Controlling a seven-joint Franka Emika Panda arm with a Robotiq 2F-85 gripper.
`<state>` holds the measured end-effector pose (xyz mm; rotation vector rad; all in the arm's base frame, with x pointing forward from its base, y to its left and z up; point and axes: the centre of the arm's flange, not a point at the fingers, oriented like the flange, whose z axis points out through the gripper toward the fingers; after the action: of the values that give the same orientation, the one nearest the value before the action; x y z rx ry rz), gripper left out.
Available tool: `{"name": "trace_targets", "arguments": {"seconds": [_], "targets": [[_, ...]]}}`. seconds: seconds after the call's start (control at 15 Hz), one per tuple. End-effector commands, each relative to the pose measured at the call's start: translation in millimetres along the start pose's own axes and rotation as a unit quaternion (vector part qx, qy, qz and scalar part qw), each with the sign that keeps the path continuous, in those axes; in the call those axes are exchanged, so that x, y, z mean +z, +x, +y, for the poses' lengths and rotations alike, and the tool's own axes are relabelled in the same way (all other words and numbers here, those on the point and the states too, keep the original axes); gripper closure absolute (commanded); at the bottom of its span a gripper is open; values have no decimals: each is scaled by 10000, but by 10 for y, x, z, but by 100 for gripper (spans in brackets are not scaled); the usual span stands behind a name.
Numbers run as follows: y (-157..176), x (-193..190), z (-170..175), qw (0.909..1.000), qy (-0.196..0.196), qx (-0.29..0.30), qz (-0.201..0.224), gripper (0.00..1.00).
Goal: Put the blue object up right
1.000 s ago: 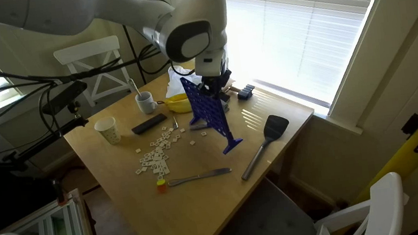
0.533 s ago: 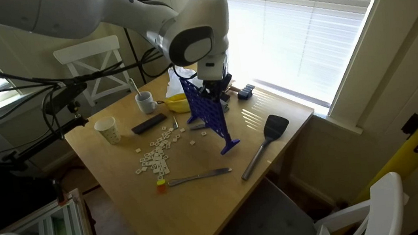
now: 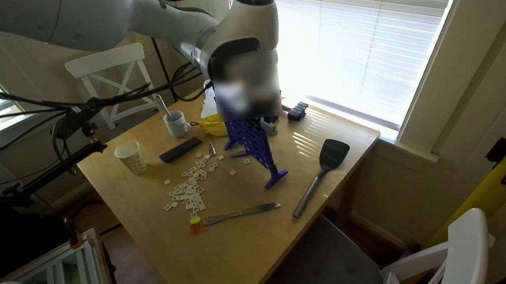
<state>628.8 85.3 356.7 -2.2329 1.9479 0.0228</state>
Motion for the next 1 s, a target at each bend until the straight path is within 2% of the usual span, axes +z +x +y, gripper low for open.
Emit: {"name": "trace_targets", "arguments": {"seconds": [0.0, 0.27, 0.6, 0.93], "targets": [[-26, -4, -86, 9996, 15, -284, 6, 28], [-88, -88, -128, 9982, 189, -573, 18, 0], [-148, -206, -217, 9980, 126, -612, 91, 0], [-38, -116, -241, 9989, -63, -456, 65, 0]]}}
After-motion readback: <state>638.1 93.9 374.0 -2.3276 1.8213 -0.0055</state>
